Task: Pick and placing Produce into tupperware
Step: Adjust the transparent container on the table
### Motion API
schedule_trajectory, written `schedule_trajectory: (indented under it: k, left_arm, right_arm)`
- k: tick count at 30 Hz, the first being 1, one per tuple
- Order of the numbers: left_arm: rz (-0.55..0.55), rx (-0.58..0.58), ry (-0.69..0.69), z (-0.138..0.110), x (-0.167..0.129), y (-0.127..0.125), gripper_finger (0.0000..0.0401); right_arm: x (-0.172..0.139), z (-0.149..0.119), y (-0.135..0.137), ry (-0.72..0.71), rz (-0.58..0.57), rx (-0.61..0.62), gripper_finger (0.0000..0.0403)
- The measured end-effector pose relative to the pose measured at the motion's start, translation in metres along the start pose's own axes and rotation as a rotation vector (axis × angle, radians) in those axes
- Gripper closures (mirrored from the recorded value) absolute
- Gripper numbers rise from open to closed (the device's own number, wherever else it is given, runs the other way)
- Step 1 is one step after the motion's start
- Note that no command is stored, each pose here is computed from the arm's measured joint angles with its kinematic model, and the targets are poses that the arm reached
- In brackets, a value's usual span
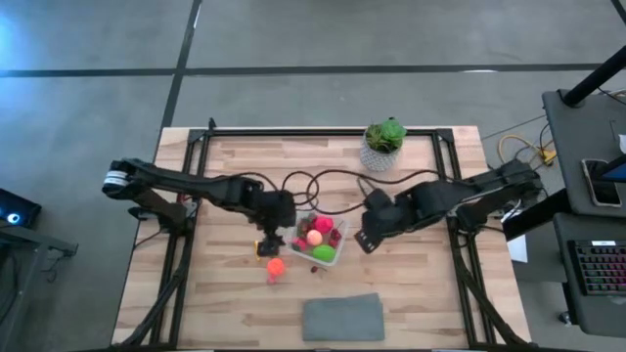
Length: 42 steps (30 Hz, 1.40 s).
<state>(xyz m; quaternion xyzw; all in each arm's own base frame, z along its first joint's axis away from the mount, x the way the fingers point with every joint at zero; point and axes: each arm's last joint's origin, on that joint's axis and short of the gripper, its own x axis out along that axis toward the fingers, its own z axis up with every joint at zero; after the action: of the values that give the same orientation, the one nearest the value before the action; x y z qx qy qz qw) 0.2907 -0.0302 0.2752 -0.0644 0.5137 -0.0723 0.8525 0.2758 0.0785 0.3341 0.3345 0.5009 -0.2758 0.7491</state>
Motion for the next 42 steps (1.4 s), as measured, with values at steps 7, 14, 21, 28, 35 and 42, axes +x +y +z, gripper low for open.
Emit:
schedule_trajectory:
  k: [7,14,21,28,35,42]
  left_arm:
    - [-0.013,-0.056,0.078,-0.045,0.015,-0.007,0.0157]
    - [-0.039,-0.044,0.02,-0.069,0.035,-0.009,0.0157]
    - [-0.056,-0.046,-0.057,-0.062,0.043,-0.01,0.0157]
    - [-0.061,-0.047,-0.102,-0.056,0.061,-0.009,0.0157]
    - [-0.113,-0.038,-0.15,-0.048,0.073,-0.01,0.0157]
    - [-0.109,0.016,-0.282,-0.032,0.085,-0.004,0.0157]
  right_arm:
    - [0.025,0.004,0.029,0.077,0.15,-0.048,0.0188]
    - [0.042,0.015,0.049,0.042,0.245,-0.042,0.0201]
    - [0.057,0.019,0.057,0.075,0.286,-0.064,0.0272]
    - [0.065,0.016,0.059,0.113,0.279,-0.067,0.0331]
    - [0.064,0.013,0.06,0.118,0.267,-0.048,0.0354]
    - [0.064,0.009,0.06,0.13,0.256,-0.049,0.0355]
